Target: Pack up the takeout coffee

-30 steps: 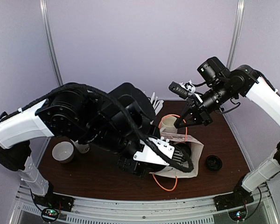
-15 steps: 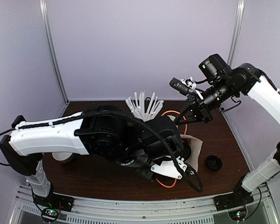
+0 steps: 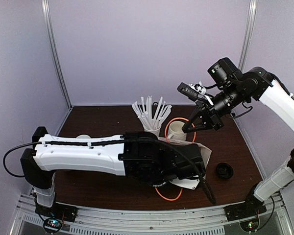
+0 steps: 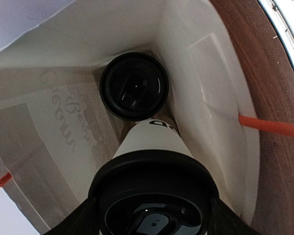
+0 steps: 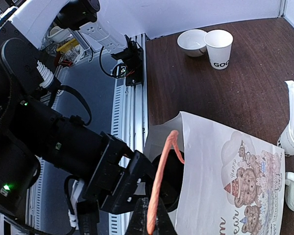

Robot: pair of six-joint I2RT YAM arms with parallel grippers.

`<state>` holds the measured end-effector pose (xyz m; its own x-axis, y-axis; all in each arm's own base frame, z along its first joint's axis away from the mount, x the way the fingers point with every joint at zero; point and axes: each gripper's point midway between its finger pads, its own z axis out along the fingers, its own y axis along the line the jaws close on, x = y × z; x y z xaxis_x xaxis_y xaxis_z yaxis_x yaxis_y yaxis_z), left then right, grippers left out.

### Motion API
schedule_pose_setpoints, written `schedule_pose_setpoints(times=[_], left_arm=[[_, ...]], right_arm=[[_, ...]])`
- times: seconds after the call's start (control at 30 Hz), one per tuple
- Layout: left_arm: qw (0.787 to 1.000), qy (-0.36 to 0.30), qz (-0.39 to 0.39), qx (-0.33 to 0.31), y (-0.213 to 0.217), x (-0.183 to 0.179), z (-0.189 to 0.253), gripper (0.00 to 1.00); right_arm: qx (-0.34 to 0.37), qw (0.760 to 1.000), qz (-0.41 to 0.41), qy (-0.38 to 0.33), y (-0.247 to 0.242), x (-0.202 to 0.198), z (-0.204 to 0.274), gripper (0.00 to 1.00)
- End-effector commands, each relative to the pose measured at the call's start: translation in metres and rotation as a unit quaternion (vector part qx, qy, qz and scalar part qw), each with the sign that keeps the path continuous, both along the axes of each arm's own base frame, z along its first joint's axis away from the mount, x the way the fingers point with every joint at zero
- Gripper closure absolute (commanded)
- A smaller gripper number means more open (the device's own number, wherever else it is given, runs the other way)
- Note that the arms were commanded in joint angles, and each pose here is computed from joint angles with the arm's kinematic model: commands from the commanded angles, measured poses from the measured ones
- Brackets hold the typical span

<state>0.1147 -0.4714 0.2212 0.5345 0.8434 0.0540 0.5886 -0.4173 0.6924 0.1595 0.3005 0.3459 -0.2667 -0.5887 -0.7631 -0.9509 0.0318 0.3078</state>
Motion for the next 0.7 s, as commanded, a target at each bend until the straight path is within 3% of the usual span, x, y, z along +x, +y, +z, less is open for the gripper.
schedule_pose_setpoints(times=[0.0, 0.67], left_arm=[[0.999, -0.038, 0.027, -0.004, -0.002, 0.020, 0.001, 0.42], [0.997, -0.041, 0.059, -0.004, 0.001, 0.044, -0.032, 0.43]], right_arm=[[0.018, 1.000, 0.025, 0.003, -0.001, -0.016, 0.007, 0.99], [0.039, 0.997, 0.070, 0.014, 0.001, -0.036, 0.018, 0.99]])
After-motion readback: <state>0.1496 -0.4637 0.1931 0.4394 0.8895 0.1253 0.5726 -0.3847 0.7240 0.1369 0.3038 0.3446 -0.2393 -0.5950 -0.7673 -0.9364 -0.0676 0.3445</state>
